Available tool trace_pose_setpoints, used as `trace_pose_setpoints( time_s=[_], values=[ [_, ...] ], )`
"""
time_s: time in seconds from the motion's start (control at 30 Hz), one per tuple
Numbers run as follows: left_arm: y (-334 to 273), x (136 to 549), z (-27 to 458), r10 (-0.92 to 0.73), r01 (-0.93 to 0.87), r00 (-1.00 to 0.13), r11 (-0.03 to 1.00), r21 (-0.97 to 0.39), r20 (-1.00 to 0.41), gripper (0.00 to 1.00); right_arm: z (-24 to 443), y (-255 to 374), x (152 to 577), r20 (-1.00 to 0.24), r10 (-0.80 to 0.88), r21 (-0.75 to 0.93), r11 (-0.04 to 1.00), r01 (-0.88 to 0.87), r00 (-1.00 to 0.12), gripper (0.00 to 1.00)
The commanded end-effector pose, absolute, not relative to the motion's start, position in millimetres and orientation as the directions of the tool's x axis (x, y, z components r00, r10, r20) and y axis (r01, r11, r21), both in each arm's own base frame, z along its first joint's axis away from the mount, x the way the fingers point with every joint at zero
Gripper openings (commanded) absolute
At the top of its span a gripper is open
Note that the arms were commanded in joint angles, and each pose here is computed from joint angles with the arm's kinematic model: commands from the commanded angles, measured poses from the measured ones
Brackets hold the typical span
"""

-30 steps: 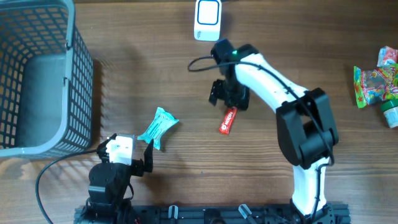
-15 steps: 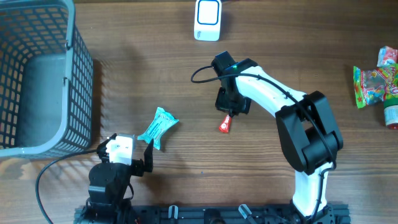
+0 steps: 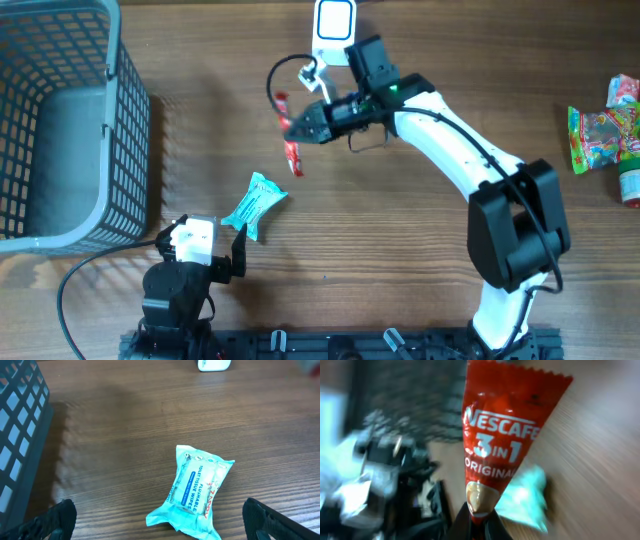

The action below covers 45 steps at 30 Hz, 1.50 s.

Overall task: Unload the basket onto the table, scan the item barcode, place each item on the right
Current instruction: 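Lift the sachet with the right gripper and hold it at the scanner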

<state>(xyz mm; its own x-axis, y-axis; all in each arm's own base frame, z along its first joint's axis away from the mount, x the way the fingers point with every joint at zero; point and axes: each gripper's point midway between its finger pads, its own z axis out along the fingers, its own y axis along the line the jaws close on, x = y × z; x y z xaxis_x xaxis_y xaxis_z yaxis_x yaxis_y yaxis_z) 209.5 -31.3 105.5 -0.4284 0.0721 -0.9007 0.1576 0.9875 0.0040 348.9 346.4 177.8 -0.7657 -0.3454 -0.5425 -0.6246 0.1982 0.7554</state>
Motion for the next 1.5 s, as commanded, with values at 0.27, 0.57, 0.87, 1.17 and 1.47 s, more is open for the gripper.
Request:
trace_pose_setpoints(
  time_s=[0.27,0.57,0.87,1.17,1.47],
  values=[
    [-32.1,209.5,103.8,0.089,0.168,-0.426,0.986,0.018,-0.900,1.00,261.5,409.7,348.4,-0.987,-0.112,-0.099,-0.164,-0.981,0.118,0.04],
    [-32.1,209.5,103.8,0.089,0.168,-0.426,0.986,0.018,-0.900,1.00,298.5,391.1,297.1,-0.868,-0.242,0.497,-0.411,-0.764,-0.435,0.04],
    [-32.1,209.5,103.8,0.089,0.168,-0.426,0.986,0.018,-0.900,1.00,300.6,407.7,287.8,-0.983,0.083,-0.185,-0.461,-0.868,0.166,0.04],
    [-32.1,209.5,103.8,0.089,0.168,-0.426,0.986,0.018,-0.900,1.00,346.5,439.5,350.1,-0.589,0.111,-0.796,0.093,-0.598,0.800,0.04],
    [-32.0,209.5,103.8,0.089,0.167,-0.426,0.986,0.019,-0.900,1.00,374.5,433.2,413.6,-0.290,-0.334,-0.916,0.367,-0.159,0.897,0.04]
  ],
)
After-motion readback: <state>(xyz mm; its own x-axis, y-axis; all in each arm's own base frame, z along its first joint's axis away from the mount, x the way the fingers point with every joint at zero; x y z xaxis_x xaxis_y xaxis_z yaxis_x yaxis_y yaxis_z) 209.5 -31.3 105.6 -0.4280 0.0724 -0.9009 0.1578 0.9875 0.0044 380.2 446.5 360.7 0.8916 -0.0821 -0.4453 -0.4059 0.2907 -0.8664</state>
